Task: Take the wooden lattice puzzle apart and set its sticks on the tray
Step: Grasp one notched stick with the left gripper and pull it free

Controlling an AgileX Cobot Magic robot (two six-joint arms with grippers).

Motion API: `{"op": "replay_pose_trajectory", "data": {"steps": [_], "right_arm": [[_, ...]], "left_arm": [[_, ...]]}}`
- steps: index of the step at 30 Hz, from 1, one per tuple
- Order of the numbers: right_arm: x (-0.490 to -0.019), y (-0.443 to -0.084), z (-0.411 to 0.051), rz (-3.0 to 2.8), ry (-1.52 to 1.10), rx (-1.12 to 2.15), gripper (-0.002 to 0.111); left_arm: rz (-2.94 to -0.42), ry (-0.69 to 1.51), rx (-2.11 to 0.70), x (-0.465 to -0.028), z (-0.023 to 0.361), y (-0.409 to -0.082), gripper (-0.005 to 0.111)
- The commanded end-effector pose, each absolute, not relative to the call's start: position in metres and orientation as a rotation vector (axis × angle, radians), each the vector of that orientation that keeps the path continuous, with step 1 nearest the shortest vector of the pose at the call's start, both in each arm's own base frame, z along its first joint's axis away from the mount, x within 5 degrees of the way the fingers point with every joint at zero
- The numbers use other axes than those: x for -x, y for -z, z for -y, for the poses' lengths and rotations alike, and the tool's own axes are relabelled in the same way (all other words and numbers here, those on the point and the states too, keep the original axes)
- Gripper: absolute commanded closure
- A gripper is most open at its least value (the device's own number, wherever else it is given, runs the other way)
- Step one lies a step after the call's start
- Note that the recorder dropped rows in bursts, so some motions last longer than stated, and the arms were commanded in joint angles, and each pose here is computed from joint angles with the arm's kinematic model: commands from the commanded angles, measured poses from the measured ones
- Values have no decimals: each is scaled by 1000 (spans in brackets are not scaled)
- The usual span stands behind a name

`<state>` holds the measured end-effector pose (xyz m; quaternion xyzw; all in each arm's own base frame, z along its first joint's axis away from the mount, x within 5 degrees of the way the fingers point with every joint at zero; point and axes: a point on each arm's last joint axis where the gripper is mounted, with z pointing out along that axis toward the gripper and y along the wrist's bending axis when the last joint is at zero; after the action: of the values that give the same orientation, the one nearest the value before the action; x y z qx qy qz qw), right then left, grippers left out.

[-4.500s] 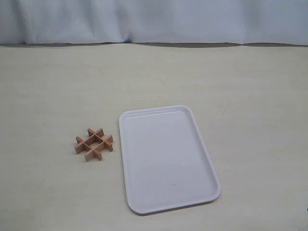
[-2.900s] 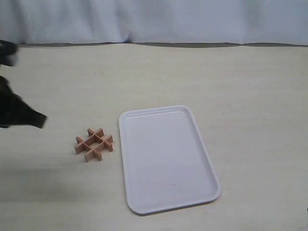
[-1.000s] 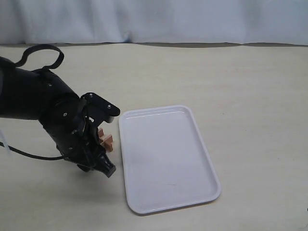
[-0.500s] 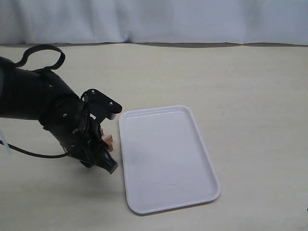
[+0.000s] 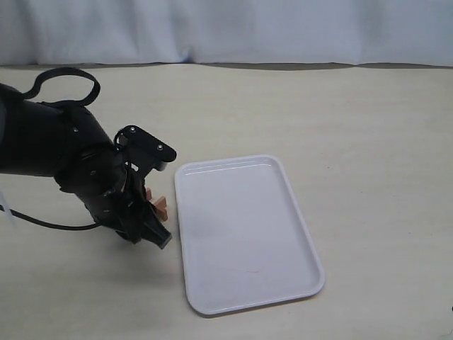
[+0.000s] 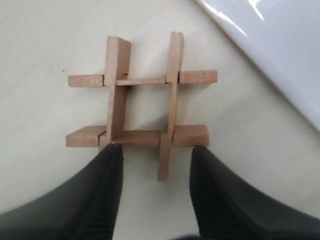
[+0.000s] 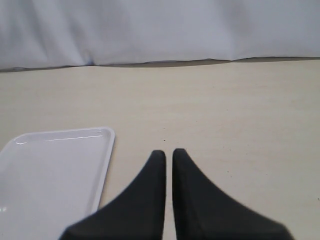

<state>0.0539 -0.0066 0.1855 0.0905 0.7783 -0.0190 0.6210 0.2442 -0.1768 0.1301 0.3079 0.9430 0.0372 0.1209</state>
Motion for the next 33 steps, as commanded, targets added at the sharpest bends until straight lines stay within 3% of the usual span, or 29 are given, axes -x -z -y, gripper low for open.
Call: {"op": "replay_pose_trajectory", "data": {"steps": [1, 6, 33], "right_arm": [[-54, -185, 6, -1786, 42, -204, 104], [-54, -185, 6, -1786, 42, -204, 104], [-54, -185, 6, -1786, 42, -204, 104]], "left_arm": [[-2782, -95, -872, -243, 178, -124, 65], [-2821, -132, -905, -243, 178, -108, 65], [-2814, -88, -874, -244, 180, -107, 65]]}}
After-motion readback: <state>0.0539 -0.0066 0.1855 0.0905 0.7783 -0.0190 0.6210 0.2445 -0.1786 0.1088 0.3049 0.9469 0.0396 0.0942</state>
